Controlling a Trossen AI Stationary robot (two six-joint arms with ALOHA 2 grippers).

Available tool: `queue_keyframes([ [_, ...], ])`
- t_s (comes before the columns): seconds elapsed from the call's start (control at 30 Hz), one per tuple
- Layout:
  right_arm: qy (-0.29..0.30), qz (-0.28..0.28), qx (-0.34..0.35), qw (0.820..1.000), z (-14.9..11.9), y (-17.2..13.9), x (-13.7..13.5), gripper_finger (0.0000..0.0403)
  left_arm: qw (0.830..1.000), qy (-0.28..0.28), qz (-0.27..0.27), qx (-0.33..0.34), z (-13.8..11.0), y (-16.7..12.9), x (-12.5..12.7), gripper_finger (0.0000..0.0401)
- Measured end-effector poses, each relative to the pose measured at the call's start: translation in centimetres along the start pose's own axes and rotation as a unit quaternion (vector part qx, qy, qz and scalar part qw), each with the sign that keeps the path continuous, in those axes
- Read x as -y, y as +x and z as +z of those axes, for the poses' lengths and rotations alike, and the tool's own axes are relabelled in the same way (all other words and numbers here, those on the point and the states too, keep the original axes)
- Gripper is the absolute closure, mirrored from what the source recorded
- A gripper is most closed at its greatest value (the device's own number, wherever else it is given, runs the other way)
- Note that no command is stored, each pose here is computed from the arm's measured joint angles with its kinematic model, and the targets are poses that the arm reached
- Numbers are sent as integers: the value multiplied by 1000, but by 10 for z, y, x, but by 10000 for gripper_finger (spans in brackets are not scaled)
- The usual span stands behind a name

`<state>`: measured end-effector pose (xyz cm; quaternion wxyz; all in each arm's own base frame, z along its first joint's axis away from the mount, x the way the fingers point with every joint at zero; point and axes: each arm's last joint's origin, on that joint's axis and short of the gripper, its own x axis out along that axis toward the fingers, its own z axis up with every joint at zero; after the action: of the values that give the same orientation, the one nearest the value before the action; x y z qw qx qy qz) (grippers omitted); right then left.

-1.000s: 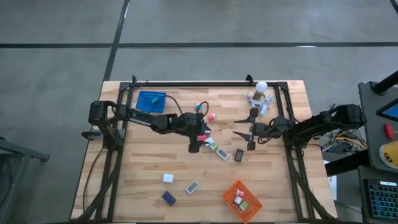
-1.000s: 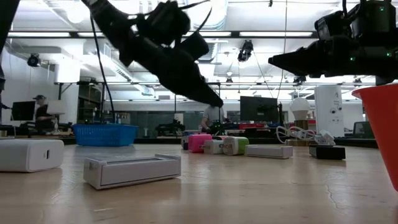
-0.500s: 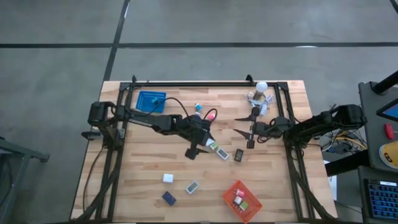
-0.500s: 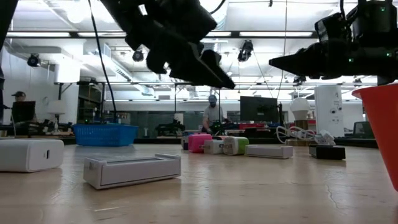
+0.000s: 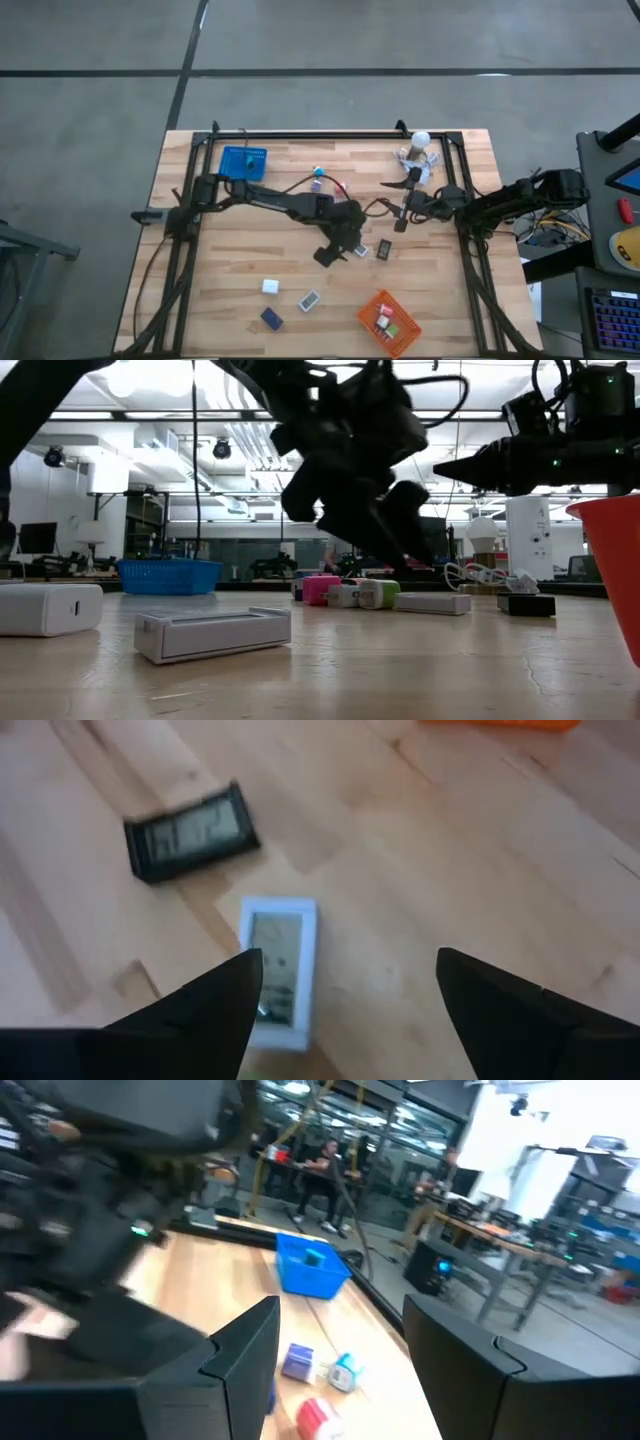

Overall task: Pick & Place Office items
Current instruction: Put the top white digital clock into the blue bin

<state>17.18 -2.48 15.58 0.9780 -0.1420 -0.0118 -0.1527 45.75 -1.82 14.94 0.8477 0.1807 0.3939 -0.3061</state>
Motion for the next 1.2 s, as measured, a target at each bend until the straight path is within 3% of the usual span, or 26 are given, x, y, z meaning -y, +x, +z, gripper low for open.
queue_keyframes([
  [0.23, -2, -28, -15, 999, -4, -6, 3, 193, 1000, 18, -2, -12, -3, 23, -5, 98],
  [0.37, -4, -51, -14, 999, -2, -10, 6, 193, 999, 22, 31, -29, -6, 33, -11, 98],
  [0.87, 3, -69, -10, 998, 13, -27, 14, 193, 997, 4, 61, -51, -7, 30, -13, 102],
  [1.2, 12, -63, -14, 998, 14, -32, 15, 193, 996, -3, 65, -53, -7, 30, -13, 185],
])
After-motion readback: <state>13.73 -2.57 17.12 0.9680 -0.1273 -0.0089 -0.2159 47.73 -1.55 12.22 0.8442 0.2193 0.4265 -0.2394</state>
